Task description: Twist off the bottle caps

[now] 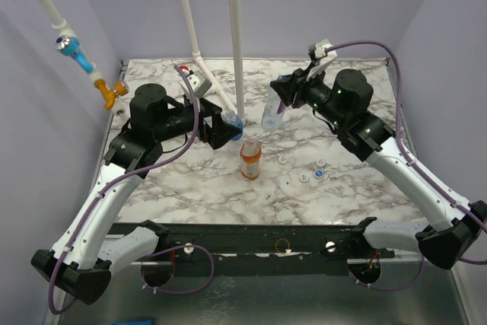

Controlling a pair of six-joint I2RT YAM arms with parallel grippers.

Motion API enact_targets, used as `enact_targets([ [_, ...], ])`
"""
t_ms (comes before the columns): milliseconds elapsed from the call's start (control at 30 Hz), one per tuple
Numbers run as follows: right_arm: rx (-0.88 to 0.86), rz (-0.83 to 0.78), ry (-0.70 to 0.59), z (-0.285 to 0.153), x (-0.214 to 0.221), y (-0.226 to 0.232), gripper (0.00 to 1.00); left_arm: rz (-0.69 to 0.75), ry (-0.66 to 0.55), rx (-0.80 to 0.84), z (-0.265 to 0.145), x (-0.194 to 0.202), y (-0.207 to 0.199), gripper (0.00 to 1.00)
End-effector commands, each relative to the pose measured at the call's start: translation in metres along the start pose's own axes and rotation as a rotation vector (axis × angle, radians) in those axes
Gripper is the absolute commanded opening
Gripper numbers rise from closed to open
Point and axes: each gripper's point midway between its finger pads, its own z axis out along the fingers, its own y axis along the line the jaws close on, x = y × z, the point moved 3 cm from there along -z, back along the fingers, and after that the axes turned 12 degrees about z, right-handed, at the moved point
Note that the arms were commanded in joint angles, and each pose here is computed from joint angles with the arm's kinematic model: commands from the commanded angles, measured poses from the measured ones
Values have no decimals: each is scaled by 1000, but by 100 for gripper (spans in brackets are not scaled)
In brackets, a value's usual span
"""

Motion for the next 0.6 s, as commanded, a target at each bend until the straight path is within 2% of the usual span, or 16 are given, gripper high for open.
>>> enact_targets([
  [0, 246, -32, 76, -3, 60, -55, 28, -30, 167, -259, -14, 29, 42, 99],
  [167, 251, 22, 132, 1, 114, -69, 27, -116, 299, -458, -41, 54, 90, 99],
  [300, 231, 37, 179, 3, 144, -74, 26, -174, 365, -561, -58, 69, 108, 99],
  [567, 240, 10, 171, 10, 152, -81, 26, -282, 557, -731, -88, 119, 140, 99],
])
